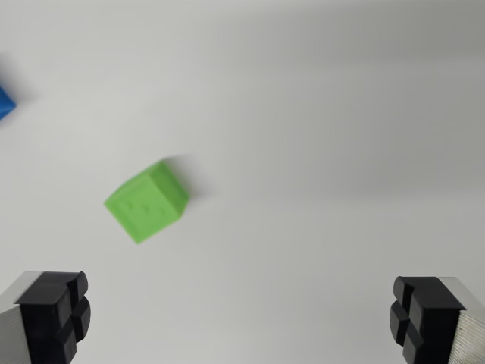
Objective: Stack cube
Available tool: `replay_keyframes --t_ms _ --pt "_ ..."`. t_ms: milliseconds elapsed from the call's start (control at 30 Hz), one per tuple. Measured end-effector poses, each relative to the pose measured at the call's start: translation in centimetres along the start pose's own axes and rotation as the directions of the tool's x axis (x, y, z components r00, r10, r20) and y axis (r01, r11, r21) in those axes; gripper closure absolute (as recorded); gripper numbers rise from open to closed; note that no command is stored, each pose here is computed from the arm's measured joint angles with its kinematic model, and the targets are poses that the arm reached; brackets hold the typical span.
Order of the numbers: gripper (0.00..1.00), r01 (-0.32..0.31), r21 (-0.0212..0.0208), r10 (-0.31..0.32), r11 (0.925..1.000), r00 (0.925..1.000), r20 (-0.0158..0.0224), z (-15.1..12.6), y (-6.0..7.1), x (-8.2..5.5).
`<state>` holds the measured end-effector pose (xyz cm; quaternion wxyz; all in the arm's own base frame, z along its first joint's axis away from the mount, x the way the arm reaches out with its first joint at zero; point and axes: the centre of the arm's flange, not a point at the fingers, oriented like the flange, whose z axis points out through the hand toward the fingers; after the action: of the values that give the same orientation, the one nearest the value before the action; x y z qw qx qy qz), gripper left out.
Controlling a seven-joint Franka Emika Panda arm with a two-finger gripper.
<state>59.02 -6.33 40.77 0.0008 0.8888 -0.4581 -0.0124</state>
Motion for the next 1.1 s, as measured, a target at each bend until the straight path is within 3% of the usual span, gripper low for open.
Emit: replay_keyframes --t_ms 600,1100 --pt "0.00 0.002 -0.0002 -0.002 1.0000 1.0000 0.0001 0.0 -0.1 -0.1" --pt "0.00 0.029 -0.0015 -0.029 0.9996 0.9996 0.0011 1.0 -0.9 -0.8"
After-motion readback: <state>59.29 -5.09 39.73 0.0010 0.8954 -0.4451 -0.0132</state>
